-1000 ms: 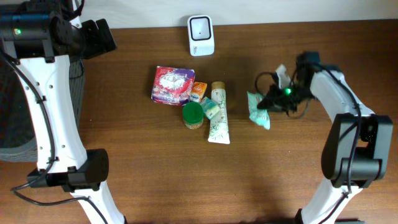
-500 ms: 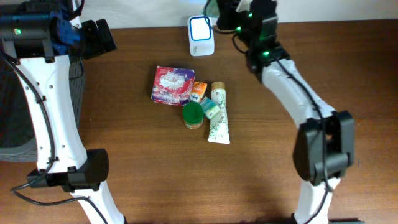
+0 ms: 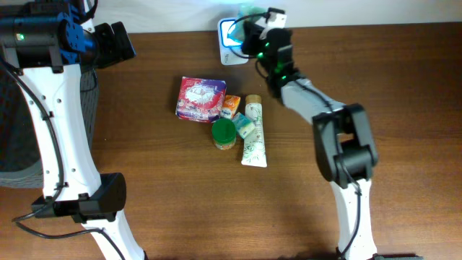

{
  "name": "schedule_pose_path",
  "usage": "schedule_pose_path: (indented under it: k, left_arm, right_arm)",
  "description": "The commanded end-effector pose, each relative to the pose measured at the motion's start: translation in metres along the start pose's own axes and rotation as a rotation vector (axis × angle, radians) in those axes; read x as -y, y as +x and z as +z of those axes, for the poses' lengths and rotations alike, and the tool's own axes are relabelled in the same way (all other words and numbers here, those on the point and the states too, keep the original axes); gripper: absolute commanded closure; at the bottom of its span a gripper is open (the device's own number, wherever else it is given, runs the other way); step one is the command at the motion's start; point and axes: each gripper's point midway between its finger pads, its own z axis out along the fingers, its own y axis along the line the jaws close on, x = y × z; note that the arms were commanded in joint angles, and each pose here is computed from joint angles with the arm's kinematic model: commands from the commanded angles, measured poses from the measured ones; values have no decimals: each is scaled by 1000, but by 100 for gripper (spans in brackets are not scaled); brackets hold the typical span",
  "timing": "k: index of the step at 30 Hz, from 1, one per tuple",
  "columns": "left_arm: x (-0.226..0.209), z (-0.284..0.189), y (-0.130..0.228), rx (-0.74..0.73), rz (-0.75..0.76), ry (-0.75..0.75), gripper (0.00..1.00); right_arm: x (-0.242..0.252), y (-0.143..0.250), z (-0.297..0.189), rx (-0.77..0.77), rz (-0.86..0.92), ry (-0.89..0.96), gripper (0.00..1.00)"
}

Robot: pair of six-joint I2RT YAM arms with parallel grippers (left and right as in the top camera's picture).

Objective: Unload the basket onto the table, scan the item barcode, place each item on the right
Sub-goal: 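Raise the wipes pack to the white scanner at the top, then carry the wipes pack to the right table edge and release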

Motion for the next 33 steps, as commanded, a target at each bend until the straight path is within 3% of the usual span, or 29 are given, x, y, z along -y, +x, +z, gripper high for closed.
schedule_pose_path:
  k: [1,5,10,13,16,17,19,25,28,31,33]
  left_arm:
    - [-3,-11,-3,29,3,-1,1]
    - [-3,-11,-3,29,3,0,1]
    - [-3,-11,-3,29,3,0,1]
    - [-3,-11,-3,29,3,-1,1]
    - [-3,-11,-3,29,3,0,1]
    - [-3,-11,-3,29,3,-1,1]
    - [-3,-11,-3,29,3,0,1]
    - [-3,-11,-3,29,3,-1,1]
    - [-3,-11,-3,29,3,0,1]
    - [-3,-11,-3,29,3,0,1]
    - [-3,-11,-3,29,3,0,1]
  right_arm:
    - [54,-126,-52,126,59,141,96]
    - [187,-140,-120,-10,174,461,96]
    - [359,-99,-265,-224,431,921,96]
    - [410,-94,-331,-220,522,1083,92]
    - [436,-96,-373,-196,585,1149,28]
    - [440,-93,-383,-201,605,1162,12]
    - [438,-90,-381,-225,613,1134,6]
    - [347,-66,-284,-419,589,669,6]
    - [283,-32,-246,-581,560,530,1]
    - [194,25,-214,-828,394,400,1]
    - [167,42,-208,-892,346,363,1]
